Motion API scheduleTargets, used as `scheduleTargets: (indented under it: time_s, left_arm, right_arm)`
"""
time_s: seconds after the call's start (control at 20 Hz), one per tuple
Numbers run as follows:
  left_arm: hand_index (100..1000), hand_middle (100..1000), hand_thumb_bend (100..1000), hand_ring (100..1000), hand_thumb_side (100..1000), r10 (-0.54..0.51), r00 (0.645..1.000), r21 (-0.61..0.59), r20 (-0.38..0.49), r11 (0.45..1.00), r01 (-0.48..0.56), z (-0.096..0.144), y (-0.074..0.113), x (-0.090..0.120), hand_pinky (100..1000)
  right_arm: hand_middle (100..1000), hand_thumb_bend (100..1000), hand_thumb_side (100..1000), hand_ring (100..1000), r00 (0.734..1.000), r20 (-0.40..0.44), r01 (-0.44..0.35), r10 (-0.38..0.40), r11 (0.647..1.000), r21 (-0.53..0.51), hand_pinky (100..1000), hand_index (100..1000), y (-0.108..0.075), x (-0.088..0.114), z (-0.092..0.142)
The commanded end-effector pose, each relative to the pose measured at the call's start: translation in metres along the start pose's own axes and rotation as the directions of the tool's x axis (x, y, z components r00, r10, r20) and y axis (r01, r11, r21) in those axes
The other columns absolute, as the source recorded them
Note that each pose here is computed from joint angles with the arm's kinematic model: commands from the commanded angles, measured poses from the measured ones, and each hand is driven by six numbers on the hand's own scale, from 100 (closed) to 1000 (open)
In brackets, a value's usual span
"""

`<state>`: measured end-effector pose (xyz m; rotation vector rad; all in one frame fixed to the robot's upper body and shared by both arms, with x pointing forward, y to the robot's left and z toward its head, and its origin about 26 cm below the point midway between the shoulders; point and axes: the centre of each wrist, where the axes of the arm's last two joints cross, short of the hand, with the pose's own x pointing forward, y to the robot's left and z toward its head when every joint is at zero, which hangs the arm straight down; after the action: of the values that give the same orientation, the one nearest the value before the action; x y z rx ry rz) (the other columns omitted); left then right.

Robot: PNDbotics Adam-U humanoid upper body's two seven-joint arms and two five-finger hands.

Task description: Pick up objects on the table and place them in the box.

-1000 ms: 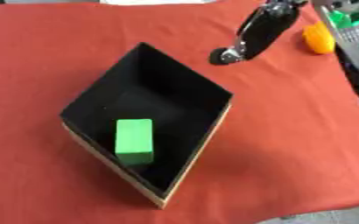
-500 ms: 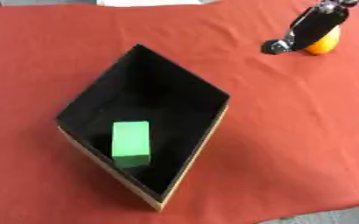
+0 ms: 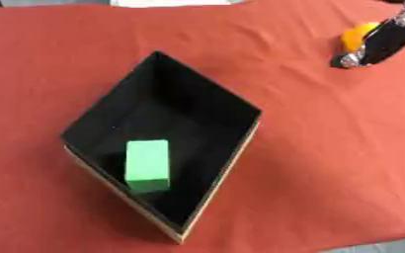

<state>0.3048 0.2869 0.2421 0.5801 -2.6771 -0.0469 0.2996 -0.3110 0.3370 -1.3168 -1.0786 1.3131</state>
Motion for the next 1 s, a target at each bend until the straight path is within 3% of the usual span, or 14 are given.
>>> scheduleTargets:
  time_s: [0.05, 0.25, 1.0]
  left_arm:
    - [804, 688, 100, 817, 562, -0.023, 0.999, -0.008, 0.044, 1.0, 0.024, -0.009, 0.006, 0.006, 530]
    - [804, 688, 100, 817, 561, -0.023, 0.999, -0.012, 0.047, 1.0, 0.023, -0.01, 0.005, 0.006, 530]
    - [804, 690, 100, 819, 562, -0.023, 0.998, -0.017, 0.05, 1.0, 0.024, -0.011, 0.005, 0.006, 528]
  right_arm:
    - [870, 575, 161, 945, 0.985, -0.16, 0.078, -0.065, 0.995, 0.07, 867, 915, -0.01, -0.02, -0.004]
    - [865, 544, 110, 936, 0.974, -0.204, 0.116, -0.098, 0.99, 0.076, 865, 910, -0.009, -0.032, -0.016]
    - [875, 556, 136, 944, 0.912, -0.388, 0.207, -0.134, 0.966, 0.154, 863, 902, 0.003, -0.08, -0.054]
